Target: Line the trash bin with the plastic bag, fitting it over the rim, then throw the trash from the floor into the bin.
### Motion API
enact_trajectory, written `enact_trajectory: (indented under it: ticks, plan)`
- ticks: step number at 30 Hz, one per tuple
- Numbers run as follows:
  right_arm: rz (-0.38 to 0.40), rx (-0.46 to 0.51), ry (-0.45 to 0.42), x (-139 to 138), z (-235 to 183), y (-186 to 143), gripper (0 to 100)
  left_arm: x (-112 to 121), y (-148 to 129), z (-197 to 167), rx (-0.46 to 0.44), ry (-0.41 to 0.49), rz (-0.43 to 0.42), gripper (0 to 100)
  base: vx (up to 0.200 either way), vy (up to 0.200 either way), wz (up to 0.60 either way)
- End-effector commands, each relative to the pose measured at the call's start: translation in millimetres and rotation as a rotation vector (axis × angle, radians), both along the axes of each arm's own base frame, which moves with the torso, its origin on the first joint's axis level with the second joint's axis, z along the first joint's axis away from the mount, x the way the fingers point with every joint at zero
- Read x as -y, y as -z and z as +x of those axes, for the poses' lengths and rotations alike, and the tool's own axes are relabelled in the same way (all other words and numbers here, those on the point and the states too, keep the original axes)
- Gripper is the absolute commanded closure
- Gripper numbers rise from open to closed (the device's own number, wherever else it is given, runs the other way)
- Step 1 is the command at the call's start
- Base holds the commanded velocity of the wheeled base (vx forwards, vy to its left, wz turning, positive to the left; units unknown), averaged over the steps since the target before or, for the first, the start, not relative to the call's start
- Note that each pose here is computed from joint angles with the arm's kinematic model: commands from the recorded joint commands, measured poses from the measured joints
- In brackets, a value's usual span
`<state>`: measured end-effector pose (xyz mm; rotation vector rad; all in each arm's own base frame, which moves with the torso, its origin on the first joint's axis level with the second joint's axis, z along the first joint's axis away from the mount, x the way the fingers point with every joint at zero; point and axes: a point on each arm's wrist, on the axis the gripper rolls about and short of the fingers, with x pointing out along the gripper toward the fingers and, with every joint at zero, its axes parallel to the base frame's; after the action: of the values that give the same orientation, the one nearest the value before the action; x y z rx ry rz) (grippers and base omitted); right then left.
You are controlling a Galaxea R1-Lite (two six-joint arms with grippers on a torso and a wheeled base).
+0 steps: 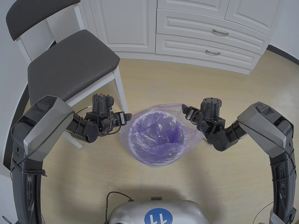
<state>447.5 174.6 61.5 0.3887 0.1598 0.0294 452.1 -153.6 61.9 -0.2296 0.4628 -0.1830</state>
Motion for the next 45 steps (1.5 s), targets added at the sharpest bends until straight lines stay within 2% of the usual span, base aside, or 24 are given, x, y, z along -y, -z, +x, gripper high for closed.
enact_trajectory:
  ticks: [1, 7, 11, 14, 16, 20, 25, 40, 45]
  plan:
    - [-0.031, -0.006, -0.002, 9.9, -7.5, -17.7, 0, -2.5, -6.9, -4.8, -0.004, 0.017, 0.000, 0, 0.000, 0.000, 0.00]
    - [-0.100, -0.110, -0.046, 15.6, -15.0, -1.5, 0, -4.6, 0.1, -9.4, -0.023, 0.041, 0.042, 0, 0.000, 0.000, 0.00]
    - [-0.117, -0.140, -0.065, 21.7, -16.8, 5.9, 0, -7.2, 4.5, -11.2, -0.037, 0.060, 0.061, 0, 0.000, 0.000, 0.00]
    - [-0.151, -0.173, -0.070, 31.7, -17.0, 11.4, 0, -9.9, 7.9, -11.5, -0.048, 0.071, 0.066, 0, 0.000, 0.000, 0.00]
    - [-0.196, -0.230, -0.077, 43.0, -17.1, 18.7, 0, -12.4, 10.1, -10.4, -0.055, 0.070, 0.069, 0, 0.000, 0.000, 0.00]
    - [-0.205, -0.305, -0.093, 50.0, -16.5, 27.9, 0, -15.3, 13.3, -10.2, -0.098, 0.070, 0.080, 0, 0.000, 0.000, 0.00]
    - [-0.198, -0.350, -0.125, 51.9, -13.9, 44.5, 0, -18.8, 20.9, -4.8, -0.130, 0.062, 0.092, 0, 0.000, 0.000, 0.00]
    - [-0.187, -0.424, -0.110, 54.3, -2.1, 91.3, 0, -21.2, 68.5, 11.0, -0.201, 0.044, 0.116, 0, 0.000, 0.000, 0.00]
    - [-0.184, -0.423, -0.107, 55.9, 0.3, 94.4, 0, -23.9, 70.1, 15.0, -0.195, 0.036, 0.113, 0, 0.000, 0.000, 0.00]
